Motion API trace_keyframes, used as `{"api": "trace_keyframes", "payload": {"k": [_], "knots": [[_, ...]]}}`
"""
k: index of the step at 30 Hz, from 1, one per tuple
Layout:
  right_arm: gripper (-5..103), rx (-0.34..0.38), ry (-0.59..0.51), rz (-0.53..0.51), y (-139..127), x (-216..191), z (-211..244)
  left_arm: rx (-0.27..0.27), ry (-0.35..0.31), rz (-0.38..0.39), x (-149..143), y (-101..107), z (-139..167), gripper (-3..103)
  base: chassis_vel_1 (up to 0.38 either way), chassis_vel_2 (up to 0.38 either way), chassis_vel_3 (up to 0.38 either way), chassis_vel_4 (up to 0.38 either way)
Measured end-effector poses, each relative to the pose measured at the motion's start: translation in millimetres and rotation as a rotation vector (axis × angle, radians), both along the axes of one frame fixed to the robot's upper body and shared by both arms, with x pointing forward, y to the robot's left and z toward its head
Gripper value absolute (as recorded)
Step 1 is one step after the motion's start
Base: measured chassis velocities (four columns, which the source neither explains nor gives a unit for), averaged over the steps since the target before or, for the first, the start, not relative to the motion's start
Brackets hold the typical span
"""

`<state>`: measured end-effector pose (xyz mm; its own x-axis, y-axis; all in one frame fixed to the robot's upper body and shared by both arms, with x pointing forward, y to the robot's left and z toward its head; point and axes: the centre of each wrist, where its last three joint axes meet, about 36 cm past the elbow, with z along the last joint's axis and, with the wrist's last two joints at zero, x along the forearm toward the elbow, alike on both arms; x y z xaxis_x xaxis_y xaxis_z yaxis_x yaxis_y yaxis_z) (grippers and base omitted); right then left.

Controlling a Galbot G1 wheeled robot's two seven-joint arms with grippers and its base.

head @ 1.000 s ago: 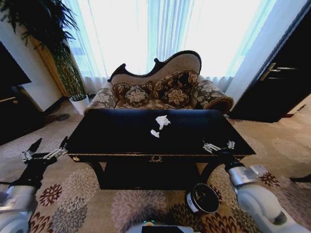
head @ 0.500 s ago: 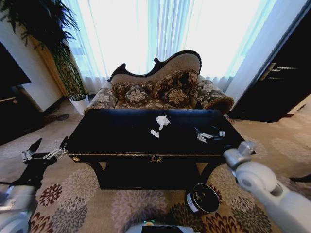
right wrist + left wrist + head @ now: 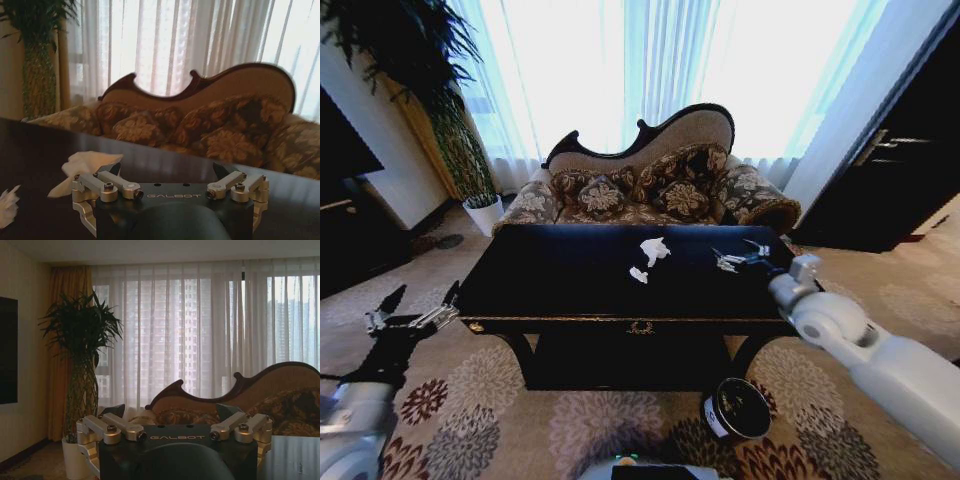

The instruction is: Move to the front of the table and place the trash on the table into the trash bin.

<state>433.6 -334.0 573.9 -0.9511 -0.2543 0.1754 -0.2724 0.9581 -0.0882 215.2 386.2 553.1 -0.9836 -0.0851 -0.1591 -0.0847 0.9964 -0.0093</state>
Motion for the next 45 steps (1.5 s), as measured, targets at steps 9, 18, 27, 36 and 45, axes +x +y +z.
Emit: {"api": "trace_keyframes", "payload": {"k": [9,18,27,36,45], "knots": [[100,0.006,0.071,0.053,21,36,7,0.000,0.000,0.000,0,0,0,100,0.000,0.000,0.000,0.000],[100,0.001,0.152,0.091,61,65,0,0.000,0.000,0.000,0,0,0,100,0.000,0.000,0.000,0.000],[100,-0.001,0.226,0.064,95,84,6,0.000,0.000,0.000,0,0,0,100,0.000,0.000,0.000,0.000],[100,-0.054,0.270,0.070,130,97,5,0.000,0.000,0.000,0,0,0,100,0.000,0.000,0.000,0.000],[100,-0.073,0.266,0.075,149,112,-5,0.000,0.000,0.000,0,0,0,100,0.000,0.000,0.000,0.000]]}}
